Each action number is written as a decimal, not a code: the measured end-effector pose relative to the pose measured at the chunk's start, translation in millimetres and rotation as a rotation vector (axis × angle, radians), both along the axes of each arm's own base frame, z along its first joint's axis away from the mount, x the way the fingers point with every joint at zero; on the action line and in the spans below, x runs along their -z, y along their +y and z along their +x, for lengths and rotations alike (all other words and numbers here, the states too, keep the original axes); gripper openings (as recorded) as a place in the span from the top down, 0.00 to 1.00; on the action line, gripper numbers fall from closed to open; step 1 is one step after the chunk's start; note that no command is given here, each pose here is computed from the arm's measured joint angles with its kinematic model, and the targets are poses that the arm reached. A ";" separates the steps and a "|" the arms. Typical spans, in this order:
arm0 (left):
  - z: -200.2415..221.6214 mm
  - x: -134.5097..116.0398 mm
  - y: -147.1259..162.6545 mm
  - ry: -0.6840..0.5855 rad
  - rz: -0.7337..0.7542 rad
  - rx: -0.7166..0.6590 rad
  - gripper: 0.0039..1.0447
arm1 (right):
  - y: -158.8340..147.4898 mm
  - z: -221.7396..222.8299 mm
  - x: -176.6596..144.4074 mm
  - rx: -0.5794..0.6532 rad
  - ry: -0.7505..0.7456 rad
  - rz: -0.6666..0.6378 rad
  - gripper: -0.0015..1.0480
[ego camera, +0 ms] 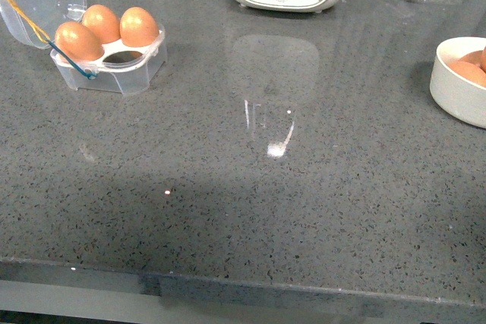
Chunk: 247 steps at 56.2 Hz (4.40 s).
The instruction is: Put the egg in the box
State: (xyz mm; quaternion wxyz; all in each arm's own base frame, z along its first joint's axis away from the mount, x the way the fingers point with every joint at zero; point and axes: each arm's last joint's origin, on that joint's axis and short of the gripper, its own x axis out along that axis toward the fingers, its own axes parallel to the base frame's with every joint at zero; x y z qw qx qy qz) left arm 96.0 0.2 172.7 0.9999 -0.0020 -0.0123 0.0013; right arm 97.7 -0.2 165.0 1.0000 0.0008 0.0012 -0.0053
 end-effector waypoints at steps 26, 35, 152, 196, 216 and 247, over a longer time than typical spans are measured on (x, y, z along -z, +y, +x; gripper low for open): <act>0.0 0.0 0.0 0.000 0.000 0.000 0.06 | -2.1 28.5 -21.7 0.171 0.015 0.035 0.07; 0.0 0.0 0.0 0.000 0.000 0.000 0.06 | -17.1 58.9 -41.2 0.158 -0.049 -0.027 0.07; 0.0 0.0 0.0 0.000 0.000 0.000 0.06 | -23.7 220.0 -3.1 -0.341 0.524 0.014 0.37; 0.0 0.0 0.0 0.000 0.000 0.000 0.06 | -5.1 208.9 -42.3 -0.403 0.388 -0.081 0.60; 0.0 0.0 0.0 0.000 0.000 0.000 0.06 | 15.6 203.1 -62.7 -0.778 0.252 -0.061 0.60; 0.0 0.0 0.0 0.000 0.000 0.000 0.06 | 38.2 228.9 -73.0 -0.983 0.221 -0.135 0.60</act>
